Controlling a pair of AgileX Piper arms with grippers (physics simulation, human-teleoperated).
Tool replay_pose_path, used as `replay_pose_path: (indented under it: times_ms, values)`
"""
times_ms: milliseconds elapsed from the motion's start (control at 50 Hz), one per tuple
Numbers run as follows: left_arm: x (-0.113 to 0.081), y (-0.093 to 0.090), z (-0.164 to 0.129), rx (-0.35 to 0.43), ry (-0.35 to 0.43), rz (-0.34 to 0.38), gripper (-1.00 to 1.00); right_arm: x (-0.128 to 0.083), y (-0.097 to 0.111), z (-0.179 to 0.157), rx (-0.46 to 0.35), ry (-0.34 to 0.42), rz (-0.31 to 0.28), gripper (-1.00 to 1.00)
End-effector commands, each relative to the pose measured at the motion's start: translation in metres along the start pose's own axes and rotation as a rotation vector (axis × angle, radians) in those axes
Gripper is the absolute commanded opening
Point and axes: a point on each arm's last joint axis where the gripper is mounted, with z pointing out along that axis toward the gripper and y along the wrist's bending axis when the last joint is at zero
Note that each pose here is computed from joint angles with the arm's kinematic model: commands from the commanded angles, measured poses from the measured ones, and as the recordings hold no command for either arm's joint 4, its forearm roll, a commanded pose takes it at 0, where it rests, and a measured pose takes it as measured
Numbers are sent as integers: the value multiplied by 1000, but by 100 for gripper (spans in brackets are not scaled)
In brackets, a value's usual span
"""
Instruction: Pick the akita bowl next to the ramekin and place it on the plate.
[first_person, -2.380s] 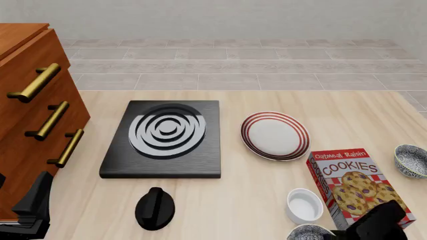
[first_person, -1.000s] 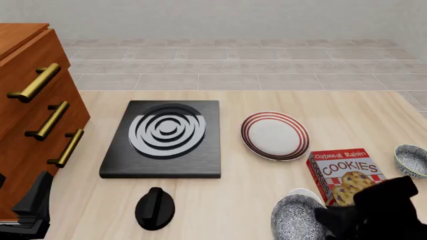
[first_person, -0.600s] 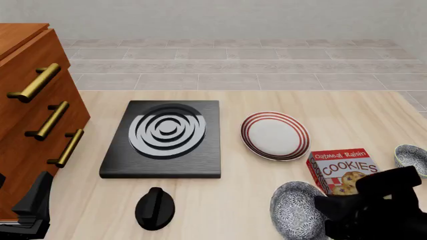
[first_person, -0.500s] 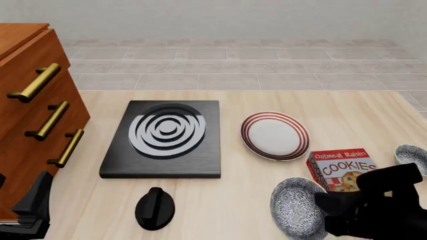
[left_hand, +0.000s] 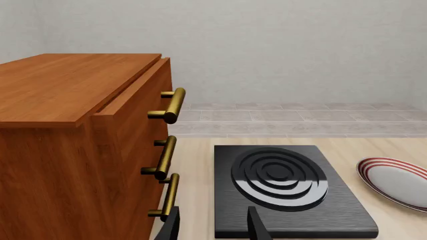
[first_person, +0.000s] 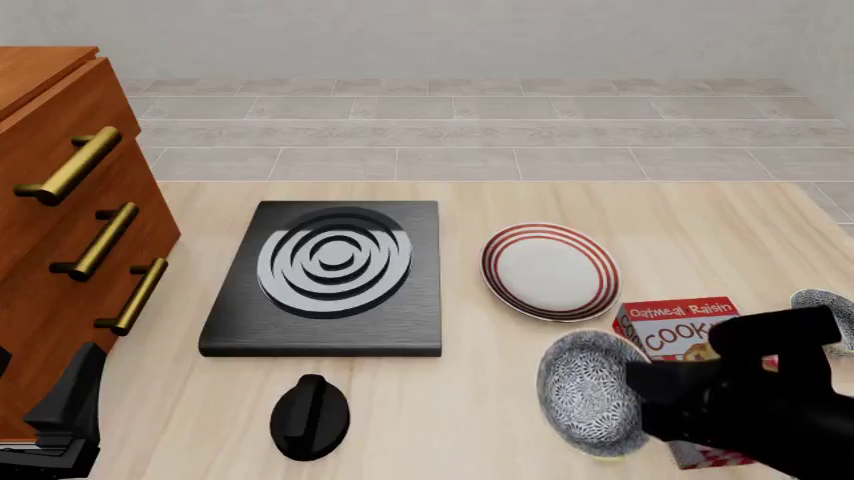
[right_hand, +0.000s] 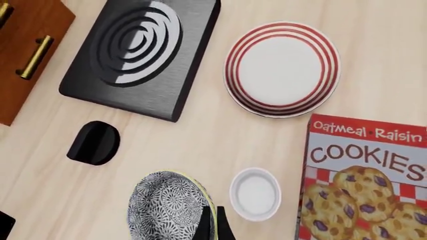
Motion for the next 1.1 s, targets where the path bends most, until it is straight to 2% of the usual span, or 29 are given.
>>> replay_pose_path:
  times_ms: [20, 1100]
  values:
    - [0, 0, 0, 0, 0, 0, 100, -8, 0, 1, 10, -24, 16, -100]
    - [0, 0, 0, 0, 0, 0, 100, -33, -4, 30, 43, -81, 60, -100]
